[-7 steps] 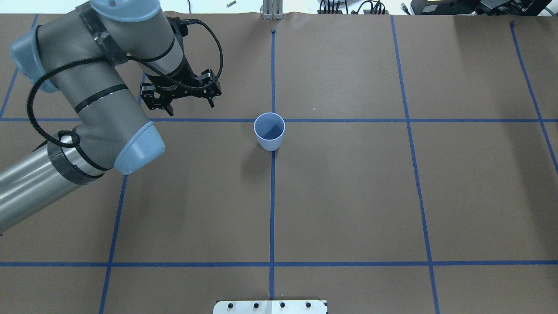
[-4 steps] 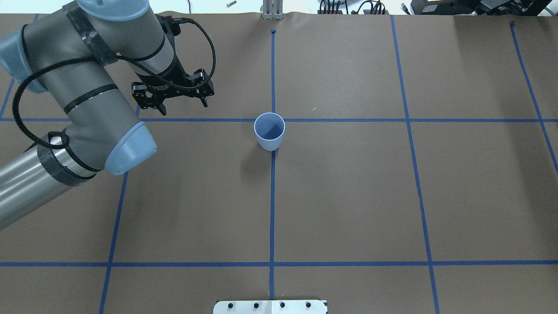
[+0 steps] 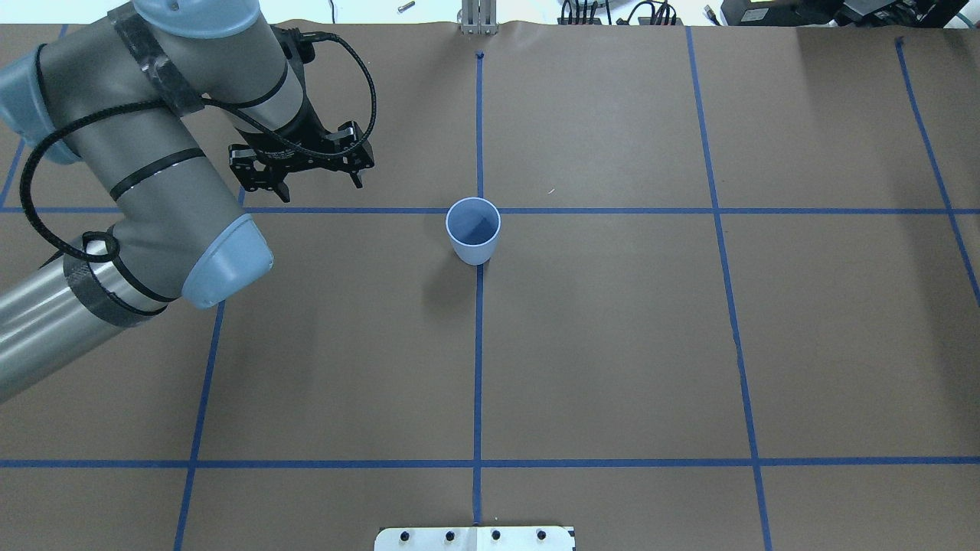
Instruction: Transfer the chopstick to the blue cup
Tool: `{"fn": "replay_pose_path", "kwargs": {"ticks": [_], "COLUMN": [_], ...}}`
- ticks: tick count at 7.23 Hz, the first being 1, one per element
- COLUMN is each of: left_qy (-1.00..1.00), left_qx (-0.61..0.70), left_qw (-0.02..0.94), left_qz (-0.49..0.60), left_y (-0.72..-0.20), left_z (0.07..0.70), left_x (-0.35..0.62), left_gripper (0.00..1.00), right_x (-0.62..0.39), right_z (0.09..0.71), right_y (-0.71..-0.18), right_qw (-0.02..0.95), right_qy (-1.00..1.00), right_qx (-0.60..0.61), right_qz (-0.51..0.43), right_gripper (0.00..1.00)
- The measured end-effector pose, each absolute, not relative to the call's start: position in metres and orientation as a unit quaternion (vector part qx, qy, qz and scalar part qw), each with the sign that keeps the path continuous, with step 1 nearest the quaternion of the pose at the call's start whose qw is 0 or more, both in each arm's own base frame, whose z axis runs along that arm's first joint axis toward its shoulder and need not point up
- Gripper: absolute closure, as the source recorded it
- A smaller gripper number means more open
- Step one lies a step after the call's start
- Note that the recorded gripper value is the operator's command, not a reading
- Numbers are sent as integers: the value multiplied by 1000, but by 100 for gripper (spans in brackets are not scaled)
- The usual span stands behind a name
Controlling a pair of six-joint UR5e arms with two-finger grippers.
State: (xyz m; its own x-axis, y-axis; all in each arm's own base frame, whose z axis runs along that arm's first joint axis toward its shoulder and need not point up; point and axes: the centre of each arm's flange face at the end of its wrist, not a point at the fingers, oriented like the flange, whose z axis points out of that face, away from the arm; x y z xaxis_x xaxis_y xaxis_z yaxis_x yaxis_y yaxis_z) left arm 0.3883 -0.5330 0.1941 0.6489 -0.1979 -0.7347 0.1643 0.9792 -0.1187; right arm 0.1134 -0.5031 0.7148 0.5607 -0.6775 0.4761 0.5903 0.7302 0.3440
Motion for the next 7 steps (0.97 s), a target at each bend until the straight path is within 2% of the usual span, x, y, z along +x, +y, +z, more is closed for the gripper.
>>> {"fn": "replay_pose_path", "kwargs": {"ticks": [2,3,6,7], "left_qy": [407,407,407,406], "left_qx": [-22,-22,-22,-22], "left_qw": [908,908,908,908], "left_qz": [-99,-100,-100,-100], "left_y": [-533,-533,-533,-532], "left_z": [194,195,195,197], "left_x": [388,388,389,390], "left_gripper": [2,2,2,2], "right_x": [113,116,125,125], "right_z": [728,730,734,734], "right_y": [-487,-483,-479,-480], "right_qw": [861,857,854,854], "right_qy": [-311,-314,-314,-313], "right_qx": [83,87,92,92], "right_qz": [-394,-400,-405,-406], "right_gripper": [0,4,42,50]}}
